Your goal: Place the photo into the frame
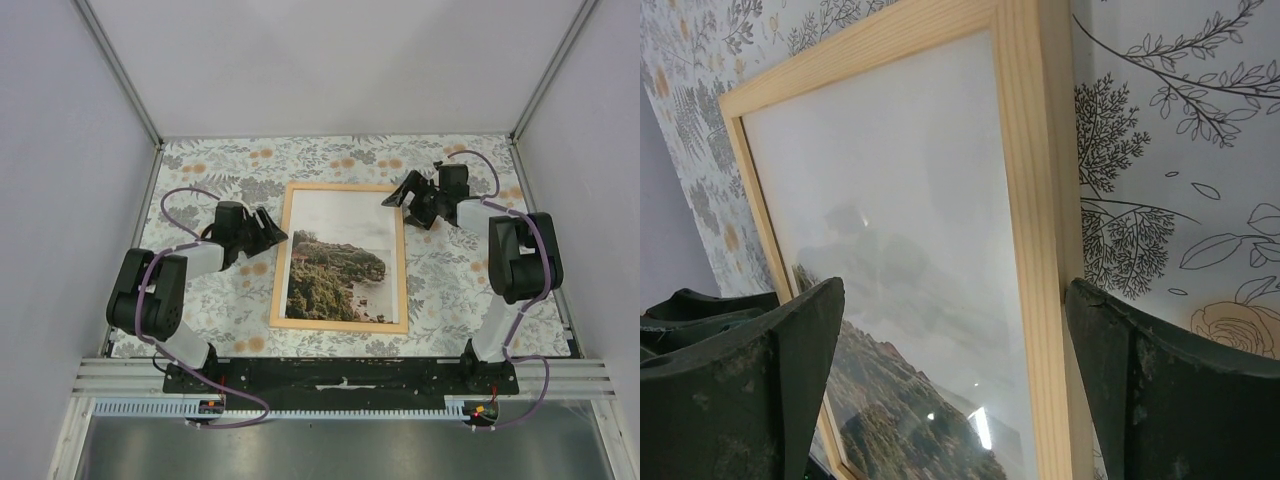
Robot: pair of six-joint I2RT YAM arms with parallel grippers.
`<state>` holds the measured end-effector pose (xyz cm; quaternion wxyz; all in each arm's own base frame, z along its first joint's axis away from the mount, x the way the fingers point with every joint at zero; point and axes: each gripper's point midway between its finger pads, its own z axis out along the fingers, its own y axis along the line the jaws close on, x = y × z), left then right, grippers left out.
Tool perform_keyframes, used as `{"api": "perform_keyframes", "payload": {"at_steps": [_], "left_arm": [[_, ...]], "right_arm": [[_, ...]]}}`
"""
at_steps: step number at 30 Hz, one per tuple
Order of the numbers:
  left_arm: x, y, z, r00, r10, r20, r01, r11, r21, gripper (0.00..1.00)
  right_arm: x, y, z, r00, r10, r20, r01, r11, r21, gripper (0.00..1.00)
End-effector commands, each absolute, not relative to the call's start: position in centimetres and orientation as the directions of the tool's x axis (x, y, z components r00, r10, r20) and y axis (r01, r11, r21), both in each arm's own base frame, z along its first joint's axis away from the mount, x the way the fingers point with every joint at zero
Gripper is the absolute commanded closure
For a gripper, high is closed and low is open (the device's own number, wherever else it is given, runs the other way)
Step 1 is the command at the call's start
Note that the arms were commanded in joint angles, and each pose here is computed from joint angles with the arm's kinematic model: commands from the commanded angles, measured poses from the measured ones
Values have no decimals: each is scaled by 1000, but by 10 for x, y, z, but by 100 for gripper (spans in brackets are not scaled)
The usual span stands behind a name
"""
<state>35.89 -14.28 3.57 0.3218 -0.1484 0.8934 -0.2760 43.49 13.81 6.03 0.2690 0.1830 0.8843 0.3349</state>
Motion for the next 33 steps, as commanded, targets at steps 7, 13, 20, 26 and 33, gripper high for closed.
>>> {"api": "perform_keyframes", "payload": {"at_steps": [7,13,20,26,33], "left_arm": [[335,-156,27,-788,-375,-488,-80,849,-523,26],[339,-158,29,-787,-364,-498,-69,854,-516,26],[356,-135,52,-761,-337,-555,-111,909,-401,26],[373,-118,113,-720,-269,-639,-86,949,-302,22],[353,-122,161,-708,-234,-667,-23,951,-308,4]], "right_arm": [[448,166,64,-820,439,-368,87,731,676,2],[447,165,61,-824,430,-370,103,755,648,2],[448,146,73,-802,429,-415,128,803,583,2],[437,114,120,-766,430,-478,145,840,523,2],[376,105,169,-745,370,-554,78,874,480,2]]}}
